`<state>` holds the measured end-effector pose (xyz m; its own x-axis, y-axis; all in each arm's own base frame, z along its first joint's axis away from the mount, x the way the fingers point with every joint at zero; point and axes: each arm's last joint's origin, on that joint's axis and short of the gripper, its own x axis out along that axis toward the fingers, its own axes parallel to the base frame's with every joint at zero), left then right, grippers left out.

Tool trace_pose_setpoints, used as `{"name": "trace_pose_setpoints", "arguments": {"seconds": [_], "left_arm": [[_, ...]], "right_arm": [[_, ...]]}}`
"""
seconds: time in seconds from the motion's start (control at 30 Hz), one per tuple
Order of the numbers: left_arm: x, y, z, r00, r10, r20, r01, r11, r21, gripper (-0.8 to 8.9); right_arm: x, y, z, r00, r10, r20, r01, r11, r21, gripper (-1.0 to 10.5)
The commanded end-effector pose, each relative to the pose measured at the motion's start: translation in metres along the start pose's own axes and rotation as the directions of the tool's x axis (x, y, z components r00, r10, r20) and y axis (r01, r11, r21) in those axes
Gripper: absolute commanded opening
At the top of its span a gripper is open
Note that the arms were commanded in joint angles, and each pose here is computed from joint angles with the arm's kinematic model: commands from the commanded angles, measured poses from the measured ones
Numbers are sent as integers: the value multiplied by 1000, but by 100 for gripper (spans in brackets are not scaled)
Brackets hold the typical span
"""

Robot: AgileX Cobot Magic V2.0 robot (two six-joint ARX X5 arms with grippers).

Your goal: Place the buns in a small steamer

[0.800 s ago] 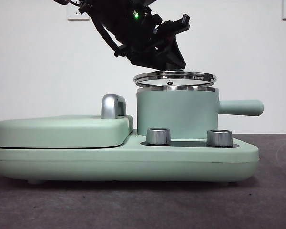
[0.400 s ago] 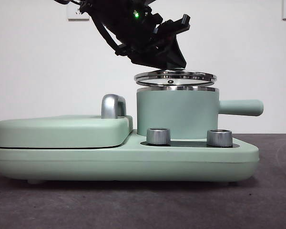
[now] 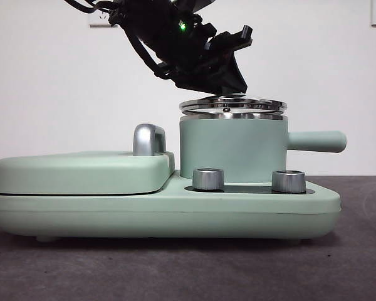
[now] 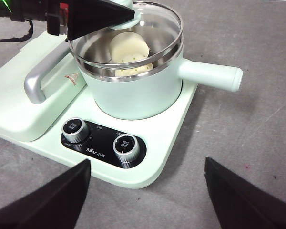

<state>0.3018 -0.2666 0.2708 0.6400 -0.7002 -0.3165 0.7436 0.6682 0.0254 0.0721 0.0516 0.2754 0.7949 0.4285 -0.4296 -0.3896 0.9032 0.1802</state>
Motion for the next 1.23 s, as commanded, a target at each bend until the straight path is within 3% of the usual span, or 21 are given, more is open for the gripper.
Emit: {"name": "trace_pose_setpoints", "arguments": {"seconds": [0.03, 1.0, 1.07, 1.17, 1.23], "left_arm": [[4, -4, 5, 999, -15, 38, 14, 1000, 19, 11], [14, -4, -10, 999, -20, -39, 20, 1000, 9, 12], [13, -4, -10, 999, -20, -46, 20, 1000, 8, 63], [10, -3, -9, 998, -19, -52, 19, 1000, -5, 275], [6, -3, -5, 998, -20, -57, 19, 1000, -6, 321]], "right_arm": [[0, 1, 1, 1000, 3, 6, -3, 1000, 8, 369], [0, 0, 2, 1000, -15, 11, 15, 1000, 8, 369], [0, 0, 2, 1000, -15, 11, 15, 1000, 8, 369], [0, 0, 2, 1000, -15, 11, 15, 1000, 8, 369], [0, 0, 2, 1000, -15, 11, 15, 1000, 8, 369]]}}
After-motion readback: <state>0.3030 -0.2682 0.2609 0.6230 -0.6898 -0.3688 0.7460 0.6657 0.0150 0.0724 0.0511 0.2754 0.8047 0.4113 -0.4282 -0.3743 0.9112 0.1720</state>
